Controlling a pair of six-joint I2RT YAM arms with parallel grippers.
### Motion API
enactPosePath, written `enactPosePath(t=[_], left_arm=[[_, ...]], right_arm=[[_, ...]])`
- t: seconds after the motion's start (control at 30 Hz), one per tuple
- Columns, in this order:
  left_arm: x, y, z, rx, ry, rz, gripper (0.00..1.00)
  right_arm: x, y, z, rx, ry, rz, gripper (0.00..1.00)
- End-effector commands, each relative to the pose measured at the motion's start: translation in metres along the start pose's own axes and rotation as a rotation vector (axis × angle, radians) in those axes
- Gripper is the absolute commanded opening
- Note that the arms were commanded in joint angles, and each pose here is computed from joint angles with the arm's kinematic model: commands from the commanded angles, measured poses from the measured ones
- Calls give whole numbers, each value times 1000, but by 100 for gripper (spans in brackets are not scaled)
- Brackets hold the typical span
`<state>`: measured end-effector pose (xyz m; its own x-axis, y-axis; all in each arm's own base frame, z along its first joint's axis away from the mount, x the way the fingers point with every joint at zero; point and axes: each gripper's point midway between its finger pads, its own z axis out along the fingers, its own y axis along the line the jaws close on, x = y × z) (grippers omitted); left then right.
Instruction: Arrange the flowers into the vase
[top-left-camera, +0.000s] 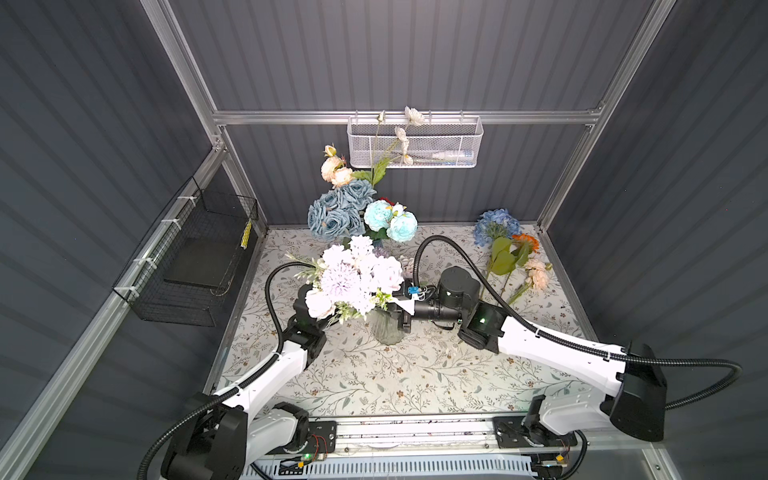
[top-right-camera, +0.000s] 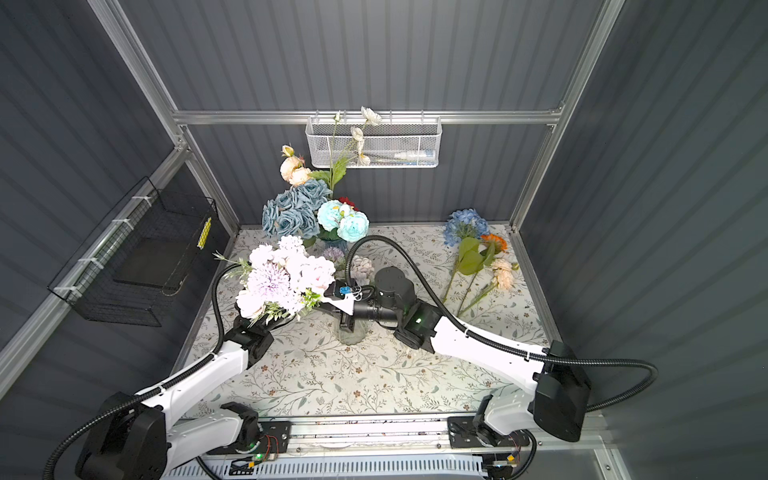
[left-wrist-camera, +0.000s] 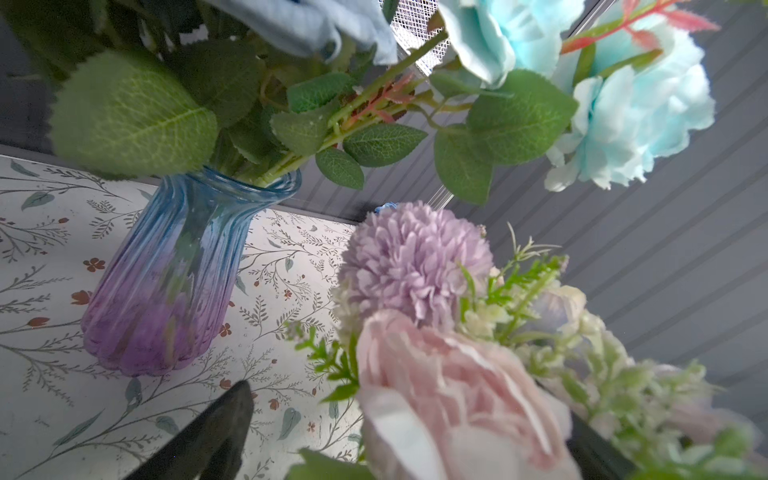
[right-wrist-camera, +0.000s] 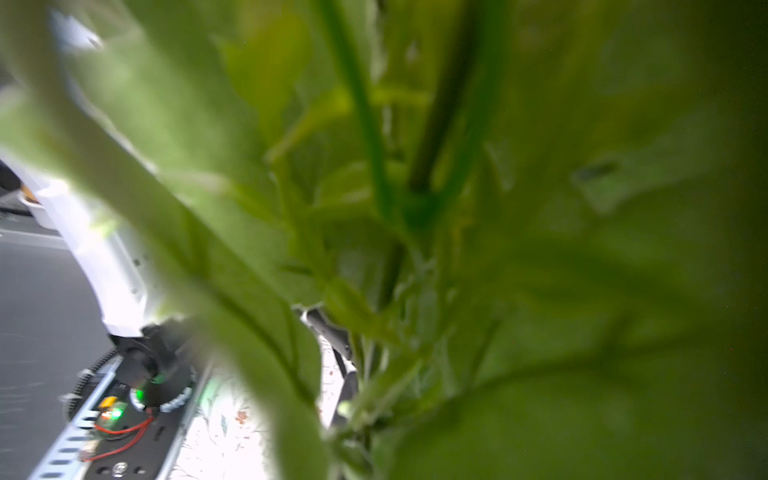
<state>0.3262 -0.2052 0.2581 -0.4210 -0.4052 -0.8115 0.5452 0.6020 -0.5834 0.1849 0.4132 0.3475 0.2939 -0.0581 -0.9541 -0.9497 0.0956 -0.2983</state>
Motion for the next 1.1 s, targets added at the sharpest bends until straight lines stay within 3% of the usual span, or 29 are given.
enactPosePath(t=[0.0,0.57,1.07], left_arm=[[-18,-18,2,53,-37,19,99],[-17,-21,-7,37,-19,29,99],[21,0,-69,-206,195,120,99]], right_arm=[[-16,-10,-2,60,-39,-111,0],[74,-18,10,151,175,-145,0],[91,-40,4,266,265,-80,5]])
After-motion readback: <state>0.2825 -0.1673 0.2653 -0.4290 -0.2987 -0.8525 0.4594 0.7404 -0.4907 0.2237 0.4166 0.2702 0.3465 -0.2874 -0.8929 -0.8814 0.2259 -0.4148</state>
